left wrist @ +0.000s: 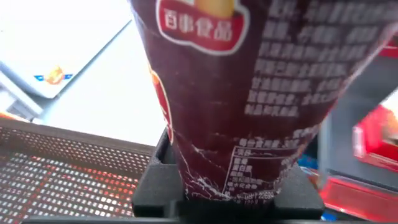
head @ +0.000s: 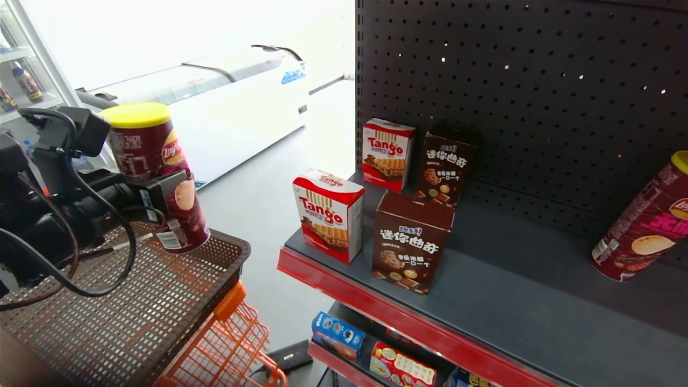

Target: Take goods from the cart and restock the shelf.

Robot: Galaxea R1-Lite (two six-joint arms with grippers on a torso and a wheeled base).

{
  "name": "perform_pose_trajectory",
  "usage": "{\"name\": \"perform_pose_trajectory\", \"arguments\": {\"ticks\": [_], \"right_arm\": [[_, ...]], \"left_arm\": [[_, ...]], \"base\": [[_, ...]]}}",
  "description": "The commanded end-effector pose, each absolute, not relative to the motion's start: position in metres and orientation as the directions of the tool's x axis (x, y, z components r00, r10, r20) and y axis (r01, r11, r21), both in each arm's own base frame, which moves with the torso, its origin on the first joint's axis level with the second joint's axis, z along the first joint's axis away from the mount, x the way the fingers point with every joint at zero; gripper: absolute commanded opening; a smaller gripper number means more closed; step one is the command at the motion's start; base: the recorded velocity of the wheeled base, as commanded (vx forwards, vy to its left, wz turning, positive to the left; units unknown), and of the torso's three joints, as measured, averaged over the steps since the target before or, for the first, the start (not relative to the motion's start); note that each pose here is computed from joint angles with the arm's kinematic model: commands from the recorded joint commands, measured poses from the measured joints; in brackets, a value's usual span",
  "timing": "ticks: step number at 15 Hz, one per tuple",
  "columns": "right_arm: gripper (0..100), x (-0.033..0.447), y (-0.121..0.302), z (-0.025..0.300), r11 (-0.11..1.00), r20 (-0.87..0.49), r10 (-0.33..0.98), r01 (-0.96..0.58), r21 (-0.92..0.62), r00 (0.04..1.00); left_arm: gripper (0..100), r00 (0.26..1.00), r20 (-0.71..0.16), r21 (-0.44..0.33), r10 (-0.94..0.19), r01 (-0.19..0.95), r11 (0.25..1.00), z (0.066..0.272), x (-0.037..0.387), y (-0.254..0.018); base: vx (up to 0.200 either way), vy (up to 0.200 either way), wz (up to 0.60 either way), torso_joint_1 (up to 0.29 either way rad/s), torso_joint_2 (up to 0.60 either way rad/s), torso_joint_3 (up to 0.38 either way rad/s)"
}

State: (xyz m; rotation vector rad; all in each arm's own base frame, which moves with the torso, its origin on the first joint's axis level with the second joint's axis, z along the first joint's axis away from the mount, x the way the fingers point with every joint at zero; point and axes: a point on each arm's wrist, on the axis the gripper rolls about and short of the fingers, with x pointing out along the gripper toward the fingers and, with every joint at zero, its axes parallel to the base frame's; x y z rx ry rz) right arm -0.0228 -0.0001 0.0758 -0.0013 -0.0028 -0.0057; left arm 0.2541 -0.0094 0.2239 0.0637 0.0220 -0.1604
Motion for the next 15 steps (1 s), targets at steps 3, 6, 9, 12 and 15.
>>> {"name": "perform_pose_trajectory", "arguments": {"ticks": [3,6,9,12,15], "right_arm": [[100,-0.023,0.0,0.076,1.0,0.0,-0.006,0.006,-0.002,1.0],[100,-0.023,0.0,0.076,1.0,0.002,-0.006,0.006,-0.002,1.0],[100,-0.023,0.0,0.076,1.0,0.002,-0.006,0.006,-0.002,1.0],[100,-0.023,0.0,0.076,1.0,0.0,-0.006,0.006,-0.002,1.0],[100,-0.023,0.0,0.076,1.0,0.0,-0.006,0.006,-0.002,1.0]], "left_arm": [[0,0.96,0.038,0.054,-0.278,0.276,0.96,0.243,0.225,-0.03],[0,0.898,0.028,0.048,-0.44,0.438,0.898,0.243,0.213,-0.054],[0,0.854,-0.001,0.044,-0.521,0.52,0.853,0.233,0.204,-0.068],[0,0.834,-0.025,0.038,-0.552,0.552,0.833,0.225,0.2,-0.075],[0,0.812,-0.033,0.036,-0.583,0.584,0.811,0.219,0.181,-0.074]], "base": [[0.0,0.0,0.0,0.0,0.0,0.0],[0.0,0.0,0.0,0.0,0.0,0.0],[0.0,0.0,0.0,0.0,0.0,0.0],[0.0,0.0,0.0,0.0,0.0,0.0],[0.0,0.0,0.0,0.0,0.0,0.0]]}}
